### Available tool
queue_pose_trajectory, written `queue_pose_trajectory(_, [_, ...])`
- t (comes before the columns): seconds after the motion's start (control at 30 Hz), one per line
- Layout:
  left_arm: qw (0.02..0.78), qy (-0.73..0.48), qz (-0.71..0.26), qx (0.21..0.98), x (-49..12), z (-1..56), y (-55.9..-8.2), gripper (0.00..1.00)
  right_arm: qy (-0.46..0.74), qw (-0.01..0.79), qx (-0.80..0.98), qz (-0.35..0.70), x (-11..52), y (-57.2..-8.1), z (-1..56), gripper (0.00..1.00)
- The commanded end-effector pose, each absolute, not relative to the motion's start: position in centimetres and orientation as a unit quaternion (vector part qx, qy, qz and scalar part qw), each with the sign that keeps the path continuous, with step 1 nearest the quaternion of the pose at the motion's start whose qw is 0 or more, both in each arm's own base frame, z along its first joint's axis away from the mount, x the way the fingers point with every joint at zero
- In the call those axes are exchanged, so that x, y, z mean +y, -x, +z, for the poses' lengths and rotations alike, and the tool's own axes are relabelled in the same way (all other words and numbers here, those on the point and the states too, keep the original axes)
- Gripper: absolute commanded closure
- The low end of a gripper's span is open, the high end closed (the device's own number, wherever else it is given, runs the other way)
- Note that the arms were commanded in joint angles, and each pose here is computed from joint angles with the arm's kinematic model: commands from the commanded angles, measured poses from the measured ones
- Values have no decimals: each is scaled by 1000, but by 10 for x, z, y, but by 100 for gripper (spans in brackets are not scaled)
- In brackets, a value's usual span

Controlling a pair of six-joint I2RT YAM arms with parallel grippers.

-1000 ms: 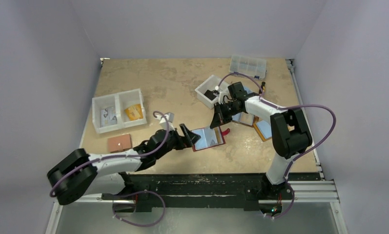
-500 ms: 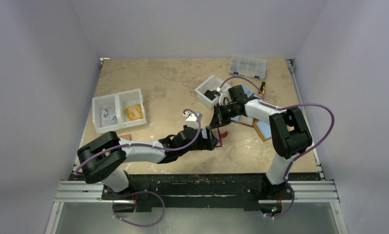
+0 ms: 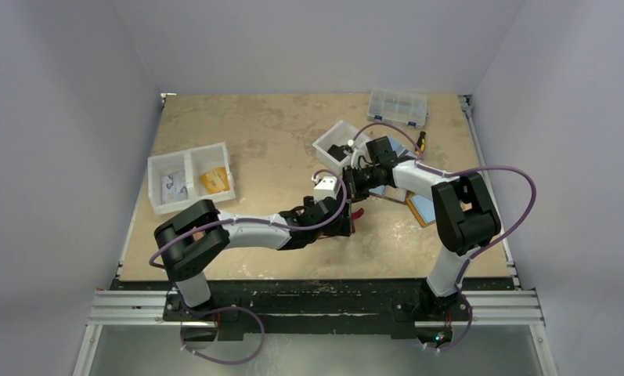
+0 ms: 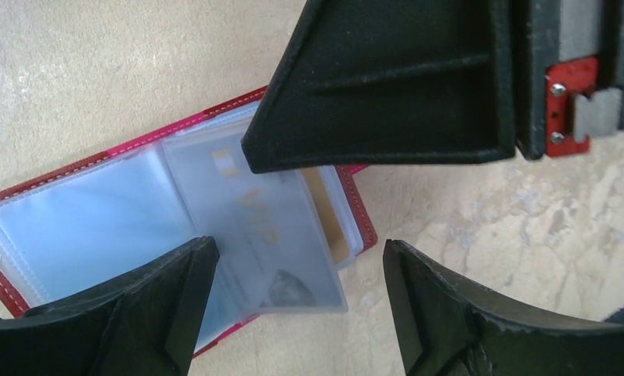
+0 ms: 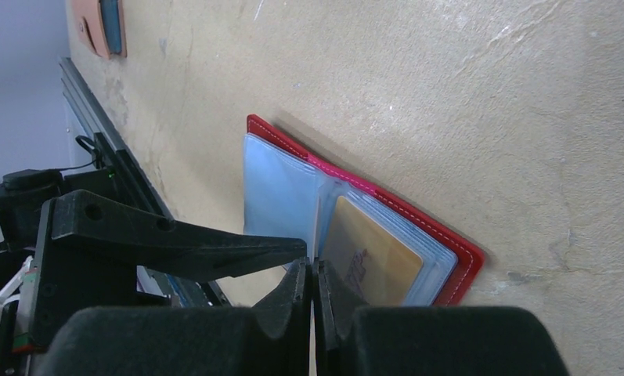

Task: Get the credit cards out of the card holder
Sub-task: Remove the credit card from the card holder.

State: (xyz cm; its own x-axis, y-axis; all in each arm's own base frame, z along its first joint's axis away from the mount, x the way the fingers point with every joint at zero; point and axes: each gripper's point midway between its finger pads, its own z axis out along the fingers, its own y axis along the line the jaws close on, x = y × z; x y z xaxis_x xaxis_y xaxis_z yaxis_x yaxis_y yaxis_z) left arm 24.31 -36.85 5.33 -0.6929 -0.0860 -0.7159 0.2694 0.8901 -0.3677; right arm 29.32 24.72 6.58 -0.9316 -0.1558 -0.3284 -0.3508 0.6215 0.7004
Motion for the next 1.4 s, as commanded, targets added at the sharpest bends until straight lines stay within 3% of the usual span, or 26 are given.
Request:
queue_pose_trajectory(0.0, [381, -49, -163, 909, -359, 43, -249, 20, 147, 126, 881, 432, 253, -291, 76, 91])
queue_pose_trajectory(0.4, [362, -55, -134, 921, -356, 34, -248, 59, 152, 124, 872, 448, 258, -286, 82, 85])
queue_pose_trajectory(0.63, [348, -26, -166, 922, -346, 33, -249, 100, 164, 122, 860, 468, 264, -280, 89, 75])
queue_pose_trajectory(0.97, [328, 49, -299, 895, -327, 43, -248, 100, 232, 159, 825, 490, 266, -275, 115, 46])
queue_pose_trajectory(1.17, [313, 74, -342, 883, -315, 43, -245, 100, 331, 174, 790, 486, 260, -264, 124, 39])
queue_pose_trajectory(1.23, [304, 80, -353, 881, -313, 42, -245, 93, 372, 171, 774, 484, 256, -258, 124, 39])
queue_pose_trajectory(1.37, [291, 90, -370, 878, -310, 44, -244, 68, 420, 171, 748, 485, 253, -250, 121, 29])
